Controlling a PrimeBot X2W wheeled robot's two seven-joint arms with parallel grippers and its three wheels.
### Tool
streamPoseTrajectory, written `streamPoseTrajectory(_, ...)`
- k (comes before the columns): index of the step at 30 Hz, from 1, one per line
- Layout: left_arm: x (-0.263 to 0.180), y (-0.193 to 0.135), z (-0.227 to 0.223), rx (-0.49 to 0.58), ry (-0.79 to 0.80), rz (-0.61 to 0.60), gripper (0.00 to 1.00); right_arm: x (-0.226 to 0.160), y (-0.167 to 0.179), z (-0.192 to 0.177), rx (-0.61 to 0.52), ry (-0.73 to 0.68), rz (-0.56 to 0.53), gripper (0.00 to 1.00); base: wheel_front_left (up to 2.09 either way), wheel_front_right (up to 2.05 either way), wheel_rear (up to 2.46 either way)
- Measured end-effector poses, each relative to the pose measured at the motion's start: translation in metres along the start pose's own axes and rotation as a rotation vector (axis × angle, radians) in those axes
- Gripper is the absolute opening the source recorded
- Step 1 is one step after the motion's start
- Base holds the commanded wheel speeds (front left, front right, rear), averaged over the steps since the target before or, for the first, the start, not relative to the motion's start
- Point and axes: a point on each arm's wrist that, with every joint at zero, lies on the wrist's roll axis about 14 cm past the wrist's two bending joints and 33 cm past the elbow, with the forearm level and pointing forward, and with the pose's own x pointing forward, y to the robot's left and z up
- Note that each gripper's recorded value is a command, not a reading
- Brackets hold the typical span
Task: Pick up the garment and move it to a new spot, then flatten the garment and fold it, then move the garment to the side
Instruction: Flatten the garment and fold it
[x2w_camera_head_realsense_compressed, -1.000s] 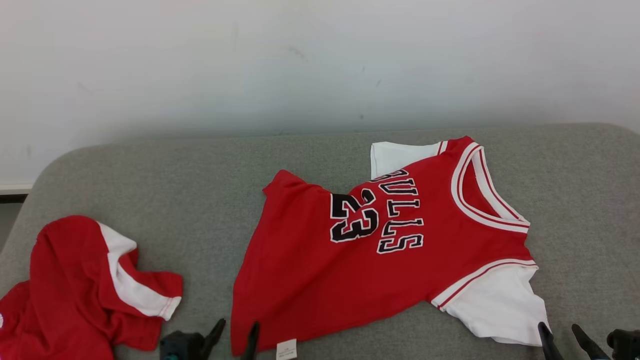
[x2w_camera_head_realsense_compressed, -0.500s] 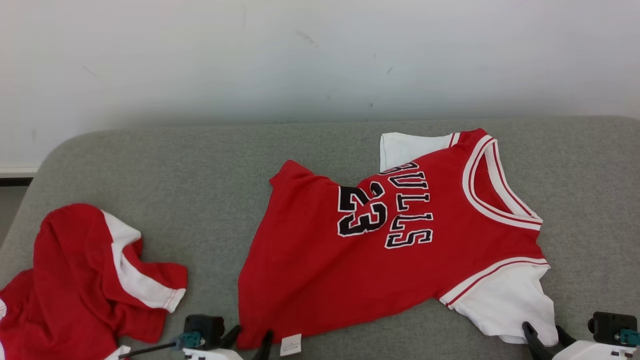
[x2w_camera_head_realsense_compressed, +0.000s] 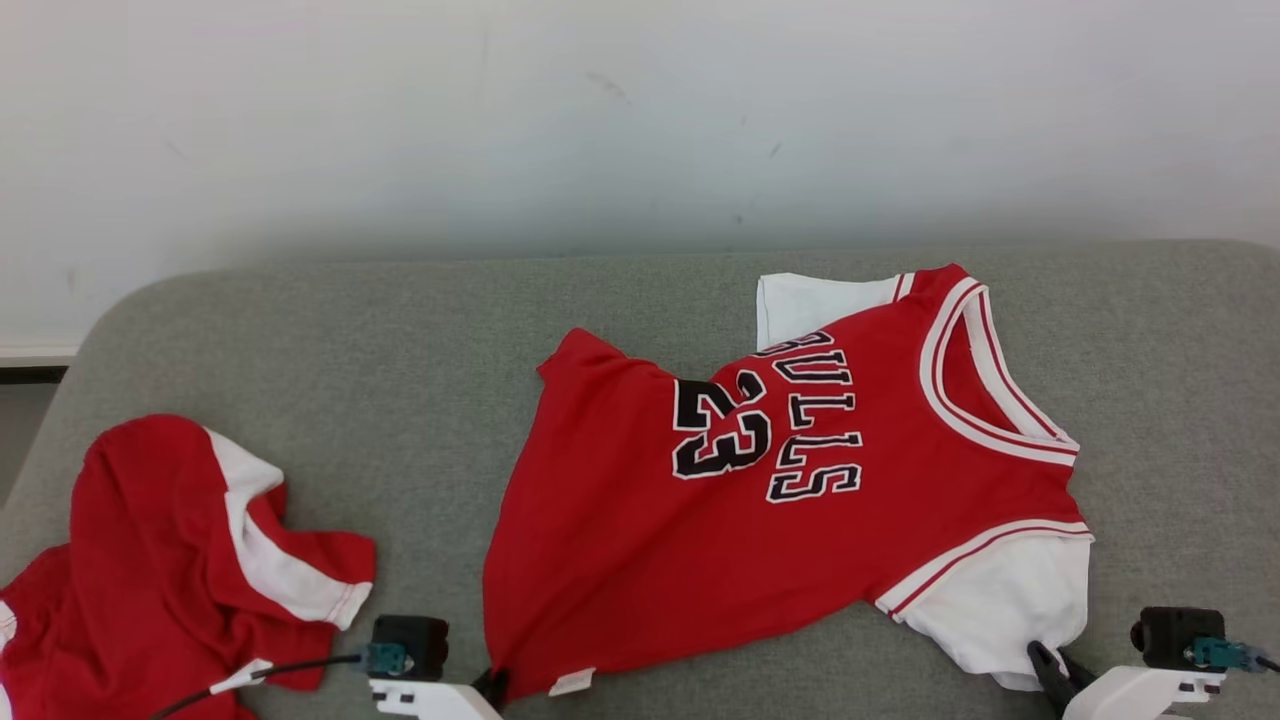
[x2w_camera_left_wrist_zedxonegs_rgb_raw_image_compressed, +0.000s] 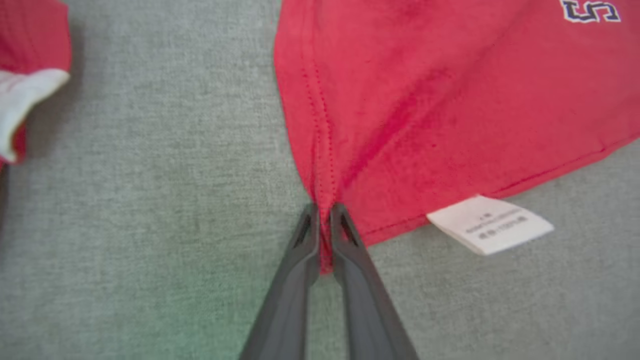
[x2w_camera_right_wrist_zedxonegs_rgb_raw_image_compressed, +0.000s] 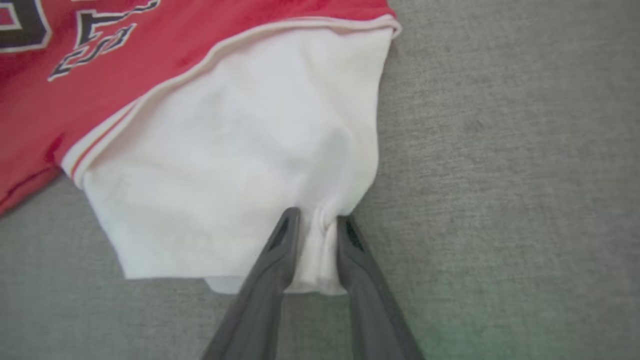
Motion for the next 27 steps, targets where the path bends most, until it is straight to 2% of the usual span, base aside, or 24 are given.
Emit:
streamPoseTrajectory(10,-0.014,-0.006,0.013,0.006,-0.074,-0.011,0.0,-0.01,0.011,0.025,0.014,-0.15,0.041,0.0,0.0,0.0,0.0)
streamPoseTrajectory(20,-0.021,-0.007,0.059,0.036,-0.242,-0.029,0.0,-0.036,0.008,0.088,0.118,-0.419,0.086,0.0,0.0,0.0,0.0)
streamPoseTrajectory(24,-0.015,-0.009,0.086,0.057,-0.302,-0.054,0.0,-0.037,0.018,0.104,0.212,-0.461,0.132,0.0,0.0,0.0,0.0)
streamPoseTrajectory(27,-0.007,-0.007,0.115,0.078,-0.358,-0.068,0.0,-0.033,0.029,0.128,0.202,-0.501,0.176,0.0,0.0,0.0,0.0)
